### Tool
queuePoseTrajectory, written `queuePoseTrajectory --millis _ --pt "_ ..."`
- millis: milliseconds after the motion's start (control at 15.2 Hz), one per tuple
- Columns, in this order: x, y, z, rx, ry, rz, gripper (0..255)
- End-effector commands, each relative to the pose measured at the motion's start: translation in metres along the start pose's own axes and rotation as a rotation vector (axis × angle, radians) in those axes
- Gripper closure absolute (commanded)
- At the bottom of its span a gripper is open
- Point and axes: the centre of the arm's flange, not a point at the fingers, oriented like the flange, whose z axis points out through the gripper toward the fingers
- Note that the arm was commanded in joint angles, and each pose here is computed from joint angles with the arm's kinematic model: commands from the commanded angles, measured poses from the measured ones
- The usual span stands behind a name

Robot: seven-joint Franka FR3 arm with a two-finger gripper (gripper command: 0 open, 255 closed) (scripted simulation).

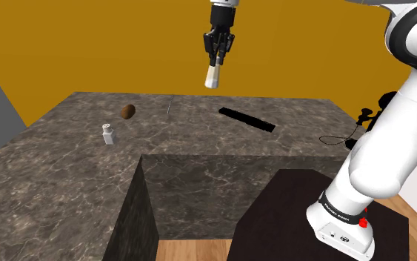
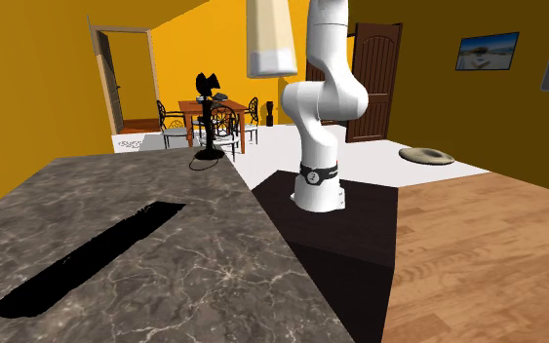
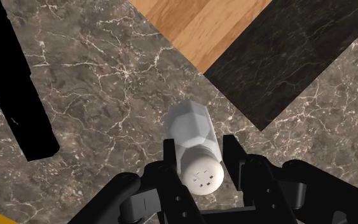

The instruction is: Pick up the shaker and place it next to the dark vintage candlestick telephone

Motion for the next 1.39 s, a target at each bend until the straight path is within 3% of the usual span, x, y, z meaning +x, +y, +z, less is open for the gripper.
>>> queuePoseTrajectory --millis 0,858,1320 --pt "-0.001 -0.001 -0.011 0.0 0.0 0.0 255" --pt "-0.001 -0.006 -0.075 0.0 0.0 0.0 255" --pt "-0.069 0.055 -0.081 0.0 0.0 0.0 255"
